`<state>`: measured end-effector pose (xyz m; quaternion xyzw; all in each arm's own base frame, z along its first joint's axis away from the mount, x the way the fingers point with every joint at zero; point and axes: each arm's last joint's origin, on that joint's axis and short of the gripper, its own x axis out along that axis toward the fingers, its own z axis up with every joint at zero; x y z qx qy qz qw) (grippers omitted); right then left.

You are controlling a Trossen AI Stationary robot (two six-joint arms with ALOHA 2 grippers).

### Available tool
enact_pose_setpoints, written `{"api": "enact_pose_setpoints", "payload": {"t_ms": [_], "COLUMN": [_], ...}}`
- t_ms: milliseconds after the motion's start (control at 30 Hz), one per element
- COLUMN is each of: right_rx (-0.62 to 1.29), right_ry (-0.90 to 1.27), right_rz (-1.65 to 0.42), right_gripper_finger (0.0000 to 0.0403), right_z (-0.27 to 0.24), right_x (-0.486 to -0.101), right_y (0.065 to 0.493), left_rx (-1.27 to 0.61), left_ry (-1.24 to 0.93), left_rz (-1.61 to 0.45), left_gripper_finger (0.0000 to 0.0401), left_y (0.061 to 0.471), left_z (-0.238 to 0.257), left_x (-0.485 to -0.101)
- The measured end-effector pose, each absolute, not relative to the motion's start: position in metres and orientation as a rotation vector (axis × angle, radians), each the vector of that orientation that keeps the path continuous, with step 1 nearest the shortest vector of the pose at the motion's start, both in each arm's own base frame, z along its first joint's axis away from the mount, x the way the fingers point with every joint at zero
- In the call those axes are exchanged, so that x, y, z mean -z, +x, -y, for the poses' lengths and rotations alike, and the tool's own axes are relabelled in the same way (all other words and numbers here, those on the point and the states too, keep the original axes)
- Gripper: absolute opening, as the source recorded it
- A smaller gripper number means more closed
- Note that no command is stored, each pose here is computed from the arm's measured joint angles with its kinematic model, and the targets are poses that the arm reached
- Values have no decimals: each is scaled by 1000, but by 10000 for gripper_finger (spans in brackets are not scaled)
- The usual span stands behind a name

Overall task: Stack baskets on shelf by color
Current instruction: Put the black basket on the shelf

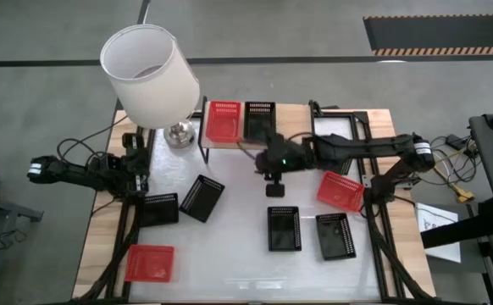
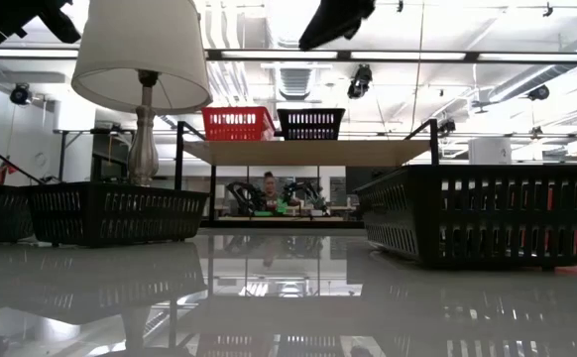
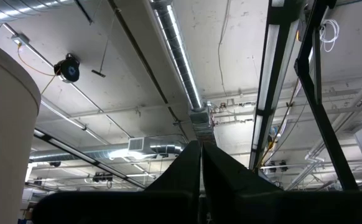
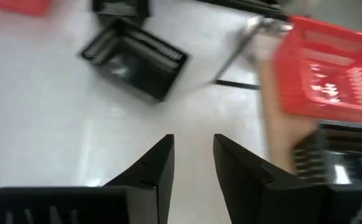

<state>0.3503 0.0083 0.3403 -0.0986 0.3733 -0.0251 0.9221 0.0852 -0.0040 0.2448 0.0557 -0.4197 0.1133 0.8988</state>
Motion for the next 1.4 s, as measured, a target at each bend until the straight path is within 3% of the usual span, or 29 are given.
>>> {"api": "enact_pose_setpoints", "payload": {"t_ms": [400,867,1400], "right_rx": [-61,-28,-34], "right_ry": [-76,222,323], "right_rz": [-864,-985,-1241], "right_gripper_finger": [84,189,178], "right_z": [-90,-153,-196], "right_x": [-312,-267,-211], "right_y": [332,303,321], "left_rx": [-233,-237,-240], "left_ry": [111,108,107], "left_rz": [870,876,874], "left_gripper_finger": [0,0,0], "left_y": [85,85,85], "left_z": [4,4,4], "left_x": [-245,-245,-245]}}
